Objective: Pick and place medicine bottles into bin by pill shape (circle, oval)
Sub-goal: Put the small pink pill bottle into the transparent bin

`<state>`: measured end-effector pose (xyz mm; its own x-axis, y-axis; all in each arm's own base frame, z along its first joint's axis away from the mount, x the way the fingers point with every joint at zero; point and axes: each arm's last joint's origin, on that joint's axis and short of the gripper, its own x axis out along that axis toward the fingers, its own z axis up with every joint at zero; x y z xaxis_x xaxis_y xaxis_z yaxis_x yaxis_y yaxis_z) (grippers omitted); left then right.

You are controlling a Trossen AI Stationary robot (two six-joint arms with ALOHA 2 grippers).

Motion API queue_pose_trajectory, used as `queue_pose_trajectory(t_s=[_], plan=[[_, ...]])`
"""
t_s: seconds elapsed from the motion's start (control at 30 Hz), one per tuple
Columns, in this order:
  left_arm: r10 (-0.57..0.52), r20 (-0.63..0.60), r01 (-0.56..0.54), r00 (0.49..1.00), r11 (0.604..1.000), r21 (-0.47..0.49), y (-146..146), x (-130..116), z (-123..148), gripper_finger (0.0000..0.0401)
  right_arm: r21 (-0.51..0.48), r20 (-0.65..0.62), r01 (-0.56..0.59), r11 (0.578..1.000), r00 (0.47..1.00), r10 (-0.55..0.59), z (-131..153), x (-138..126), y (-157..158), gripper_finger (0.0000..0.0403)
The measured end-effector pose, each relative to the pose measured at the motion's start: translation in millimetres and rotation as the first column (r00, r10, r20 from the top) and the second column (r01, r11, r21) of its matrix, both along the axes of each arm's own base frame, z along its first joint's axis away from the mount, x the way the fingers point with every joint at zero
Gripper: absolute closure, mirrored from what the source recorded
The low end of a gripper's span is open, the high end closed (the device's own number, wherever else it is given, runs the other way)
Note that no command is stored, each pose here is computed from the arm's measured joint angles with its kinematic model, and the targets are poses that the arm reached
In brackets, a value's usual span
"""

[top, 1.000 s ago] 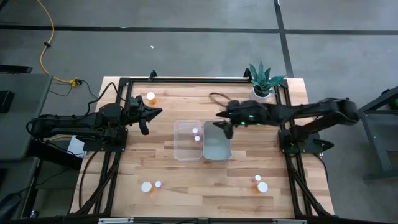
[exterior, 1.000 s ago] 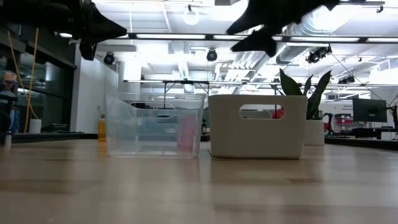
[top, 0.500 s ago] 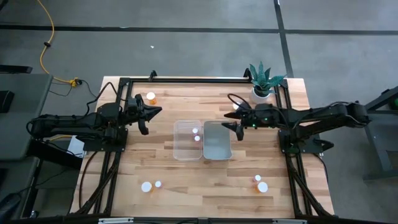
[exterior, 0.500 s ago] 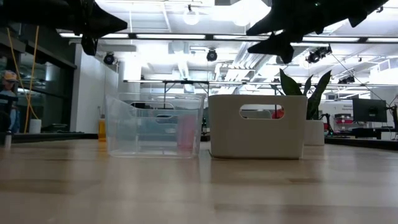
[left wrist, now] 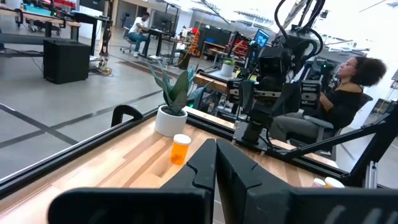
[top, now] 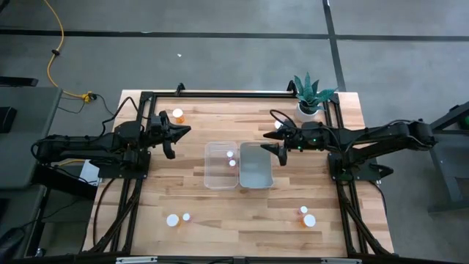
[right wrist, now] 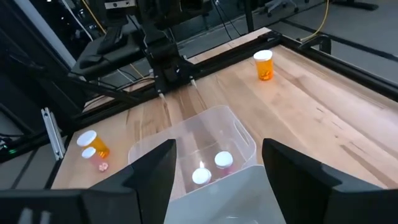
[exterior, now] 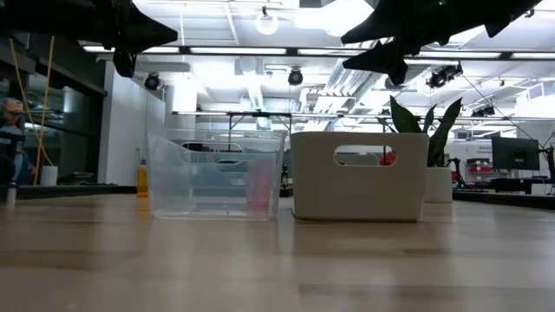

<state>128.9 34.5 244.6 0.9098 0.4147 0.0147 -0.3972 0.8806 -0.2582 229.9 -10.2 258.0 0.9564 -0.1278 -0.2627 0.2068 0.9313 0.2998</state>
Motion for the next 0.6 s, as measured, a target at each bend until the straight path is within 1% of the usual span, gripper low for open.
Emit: queue_pose_trajectory(t_s=[0.1,0.17,0.4,0.47,0.53,0.6], plan=[[0.000,0.000,0.000,1.000,1.000,-0.001,0.0,0.0,0.0,0.0401,-0.047,0.003,-0.013,0.999,1.000,0.013,0.9,0.2,0.0,0.0171],[0.000,0.000,0.000,1.000,1.000,-0.001,0.0,0.0,0.0,0.0400,-0.058,0.002,-0.015,0.998,1.000,0.016,1.0,0.3,0.0,0.0171],[0.000,0.001,0.000,1.000,1.000,-0.001,0.0,0.0,0.0,0.0400,-0.050,0.005,-0.013,0.999,1.000,0.013,1.1,0.3,0.0,0.0171],[0.000,0.001,0.000,1.000,1.000,-0.002,0.0,0.0,0.0,0.0401,-0.028,0.000,-0.008,1.000,1.000,0.008,2.3,0.6,0.1,0.0171],[0.000,0.001,0.000,1.000,1.000,-0.002,0.0,0.0,0.0,0.0401,0.011,-0.041,-0.008,1.000,0.999,0.008,8.7,1.4,2.2,0.0171],[0.000,0.001,0.000,1.000,1.000,-0.003,0.0,0.0,0.0,0.0400,0.040,-0.148,-0.021,0.999,0.989,0.027,17.8,0.0,8.7,0.0171]])
